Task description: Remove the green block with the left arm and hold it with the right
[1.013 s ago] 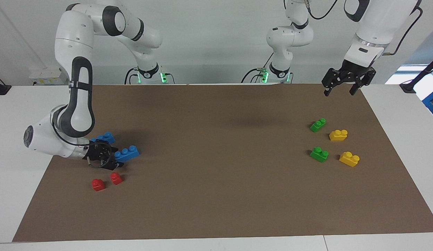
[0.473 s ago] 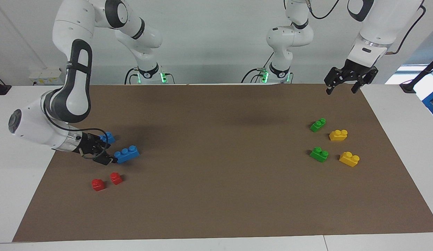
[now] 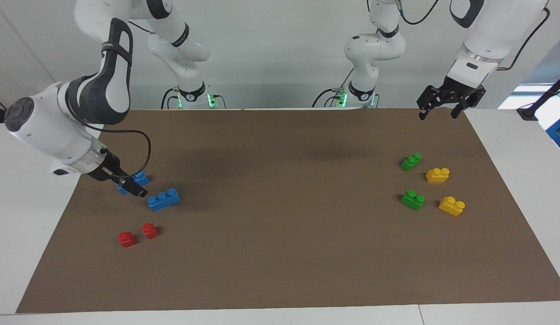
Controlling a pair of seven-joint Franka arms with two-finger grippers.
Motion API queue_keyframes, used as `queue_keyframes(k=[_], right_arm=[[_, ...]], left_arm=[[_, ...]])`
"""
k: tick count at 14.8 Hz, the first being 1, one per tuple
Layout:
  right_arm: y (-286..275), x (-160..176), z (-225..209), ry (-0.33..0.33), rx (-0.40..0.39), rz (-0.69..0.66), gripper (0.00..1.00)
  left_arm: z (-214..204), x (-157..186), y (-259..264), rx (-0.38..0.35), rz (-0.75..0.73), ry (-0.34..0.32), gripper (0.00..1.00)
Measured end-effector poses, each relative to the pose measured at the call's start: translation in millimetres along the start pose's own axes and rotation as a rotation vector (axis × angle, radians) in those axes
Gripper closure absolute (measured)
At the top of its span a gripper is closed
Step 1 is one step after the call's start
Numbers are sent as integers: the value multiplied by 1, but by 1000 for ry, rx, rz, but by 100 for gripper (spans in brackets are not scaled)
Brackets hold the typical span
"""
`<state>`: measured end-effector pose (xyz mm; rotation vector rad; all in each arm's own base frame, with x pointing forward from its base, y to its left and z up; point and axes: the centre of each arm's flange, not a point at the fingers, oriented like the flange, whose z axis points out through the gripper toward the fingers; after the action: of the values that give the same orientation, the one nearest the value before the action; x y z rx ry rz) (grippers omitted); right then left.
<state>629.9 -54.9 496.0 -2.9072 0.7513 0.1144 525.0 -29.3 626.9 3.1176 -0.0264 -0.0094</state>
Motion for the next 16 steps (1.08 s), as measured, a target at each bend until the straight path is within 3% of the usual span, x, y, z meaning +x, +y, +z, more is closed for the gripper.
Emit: queue_keyframes(k=[3,7,12,16], right_arm=[[-4,-26,-44,50,-42,-203,0],[2,-56,-80,32,-64,-363,0],[13,-84,-103,-17,-165,-488,0],[2,-91,-101,-21,-181,-496,0]], left_arm=[[0,0,-3,-7,-10,0,0],[0,0,-3,-8,-10,0,0],[-1,0,-3,-8,-8,1,0],[-1,-1,-1,-8,-4,2,0]])
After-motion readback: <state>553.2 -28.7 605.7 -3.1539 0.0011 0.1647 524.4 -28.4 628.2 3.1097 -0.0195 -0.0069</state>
